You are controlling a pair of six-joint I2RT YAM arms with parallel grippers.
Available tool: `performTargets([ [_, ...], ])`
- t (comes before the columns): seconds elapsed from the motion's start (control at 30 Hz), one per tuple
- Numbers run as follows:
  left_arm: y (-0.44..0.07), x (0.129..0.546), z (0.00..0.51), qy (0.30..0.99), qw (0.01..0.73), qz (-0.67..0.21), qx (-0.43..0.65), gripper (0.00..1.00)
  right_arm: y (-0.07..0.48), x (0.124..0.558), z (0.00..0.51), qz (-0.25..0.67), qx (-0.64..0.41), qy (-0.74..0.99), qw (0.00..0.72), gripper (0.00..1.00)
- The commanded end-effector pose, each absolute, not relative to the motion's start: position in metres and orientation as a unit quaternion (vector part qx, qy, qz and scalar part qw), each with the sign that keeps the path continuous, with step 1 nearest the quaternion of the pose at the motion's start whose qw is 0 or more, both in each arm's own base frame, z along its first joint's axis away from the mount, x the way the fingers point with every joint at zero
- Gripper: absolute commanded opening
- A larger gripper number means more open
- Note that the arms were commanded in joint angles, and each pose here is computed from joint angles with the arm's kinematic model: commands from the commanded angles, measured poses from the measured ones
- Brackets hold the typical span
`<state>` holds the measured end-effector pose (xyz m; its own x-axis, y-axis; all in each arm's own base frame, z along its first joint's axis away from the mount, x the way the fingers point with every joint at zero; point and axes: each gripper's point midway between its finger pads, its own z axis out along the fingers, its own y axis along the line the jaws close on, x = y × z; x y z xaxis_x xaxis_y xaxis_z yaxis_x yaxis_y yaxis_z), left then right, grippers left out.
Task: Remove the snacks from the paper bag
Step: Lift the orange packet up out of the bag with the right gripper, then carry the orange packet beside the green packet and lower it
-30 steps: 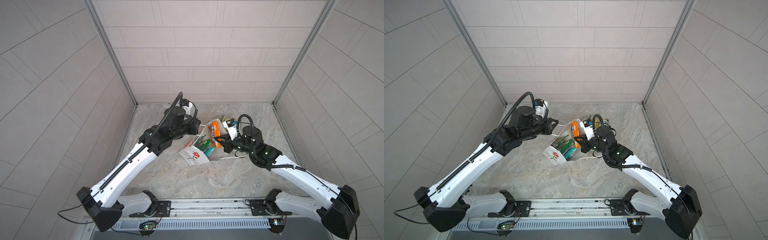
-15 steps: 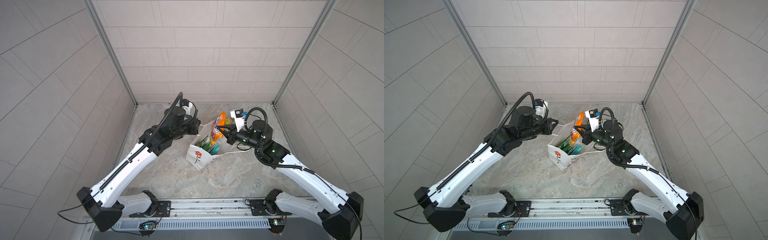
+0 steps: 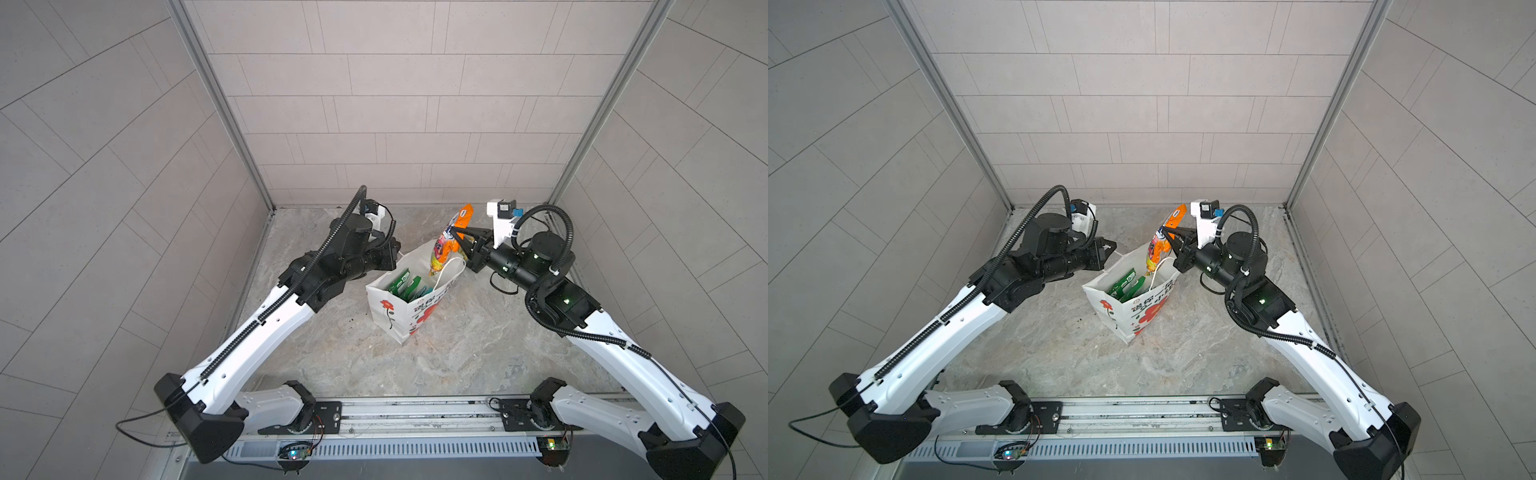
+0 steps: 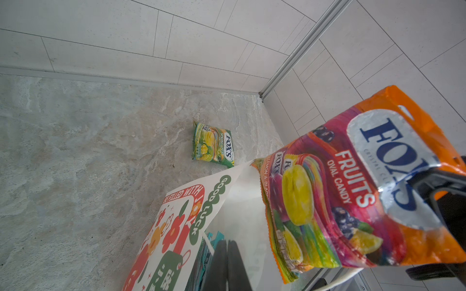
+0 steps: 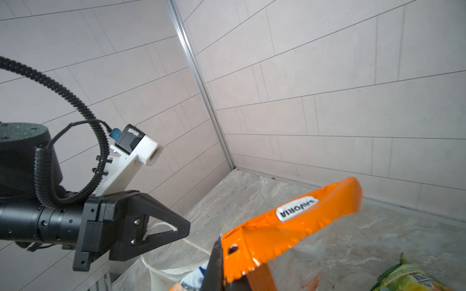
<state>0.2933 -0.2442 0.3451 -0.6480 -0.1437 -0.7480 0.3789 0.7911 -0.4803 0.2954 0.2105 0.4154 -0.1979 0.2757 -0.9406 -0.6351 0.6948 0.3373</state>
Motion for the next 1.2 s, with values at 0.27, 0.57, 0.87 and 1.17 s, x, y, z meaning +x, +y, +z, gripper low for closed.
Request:
performTargets([
  [0.27,-0.24,0.287,0.362,0.836,0.438,-0.321,0.08,0.0,0.146,0.306,0.465,0.248,-0.064,0.644,0.721,0.0],
  [0.57,-0.239,0.287,0.364,0.835,0.441,-0.319,0.08,0.0,0.094,0.33,0.448,0.133,-0.008,0.696,0.706,0.0],
  [0.87,-0.238,0.288,0.366,0.834,0.444,-0.318,0.082,0.0,0.051,0.358,0.387,0.064,0.014,0.773,0.631,0.0],
  [1.17,-0.238,0.288,0.367,0.833,0.444,-0.318,0.082,0.0,0.034,0.386,0.306,0.033,-0.003,0.847,0.531,0.0],
])
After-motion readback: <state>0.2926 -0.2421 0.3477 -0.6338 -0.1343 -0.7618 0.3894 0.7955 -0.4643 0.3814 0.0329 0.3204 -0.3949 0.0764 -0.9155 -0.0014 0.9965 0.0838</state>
